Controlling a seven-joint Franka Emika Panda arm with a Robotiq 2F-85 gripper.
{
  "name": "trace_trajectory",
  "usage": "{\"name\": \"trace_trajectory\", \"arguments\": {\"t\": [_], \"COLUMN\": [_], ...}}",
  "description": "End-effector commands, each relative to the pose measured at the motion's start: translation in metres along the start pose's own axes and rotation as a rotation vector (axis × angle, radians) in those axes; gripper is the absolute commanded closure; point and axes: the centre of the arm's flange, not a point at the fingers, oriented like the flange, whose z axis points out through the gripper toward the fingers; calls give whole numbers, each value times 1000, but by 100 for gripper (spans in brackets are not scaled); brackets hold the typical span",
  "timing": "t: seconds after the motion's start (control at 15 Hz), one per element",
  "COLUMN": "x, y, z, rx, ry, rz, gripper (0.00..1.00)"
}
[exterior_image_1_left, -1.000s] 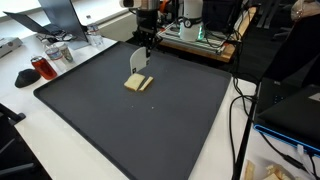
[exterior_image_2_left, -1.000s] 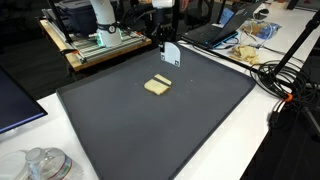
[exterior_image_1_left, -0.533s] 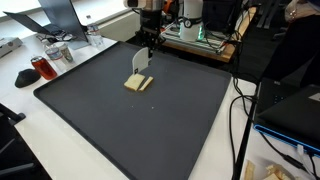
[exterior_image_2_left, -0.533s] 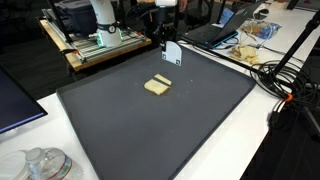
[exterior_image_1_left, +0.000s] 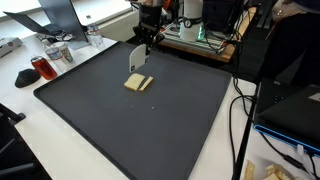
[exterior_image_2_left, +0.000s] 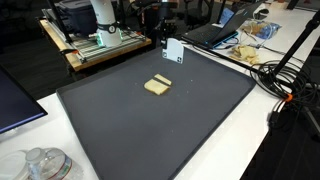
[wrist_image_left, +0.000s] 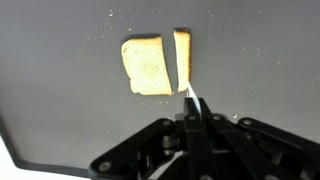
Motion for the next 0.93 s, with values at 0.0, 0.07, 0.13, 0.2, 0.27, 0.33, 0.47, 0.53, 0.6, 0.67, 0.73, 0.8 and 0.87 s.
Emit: {"name": "trace_trajectory", "arguments": {"t": [0.0, 0.07, 0.13, 0.2, 0.27, 0.33, 0.47, 0.53, 0.6, 0.67, 0.73, 0.8, 0.87], "x": [9, 10, 12, 14, 18, 20, 25, 28, 30, 30, 31, 32, 31], "y": [-13, -15, -19, -21, -25, -29, -36, -38, -41, -42, -45, -47, -49], "z": [-14, -16, -17, -17, -18, -19, -20, -17, -12, -7, -2, 4, 11], "rx": [-68, -85, -79, -86, -70, -60, -18, -12, -18, -12, -22, -36, -56], "ry": [-21, -14, -9, -3, -11, -7, -16, -10, -15, -26, -23, -22, -21], "rz": [19, 35, 46, 65, 87, 108, 163, 191, 223, 250, 299, 324, 350], "gripper": [99, 99, 99, 99, 99, 99, 99, 99, 99, 99, 99, 99, 99]}}
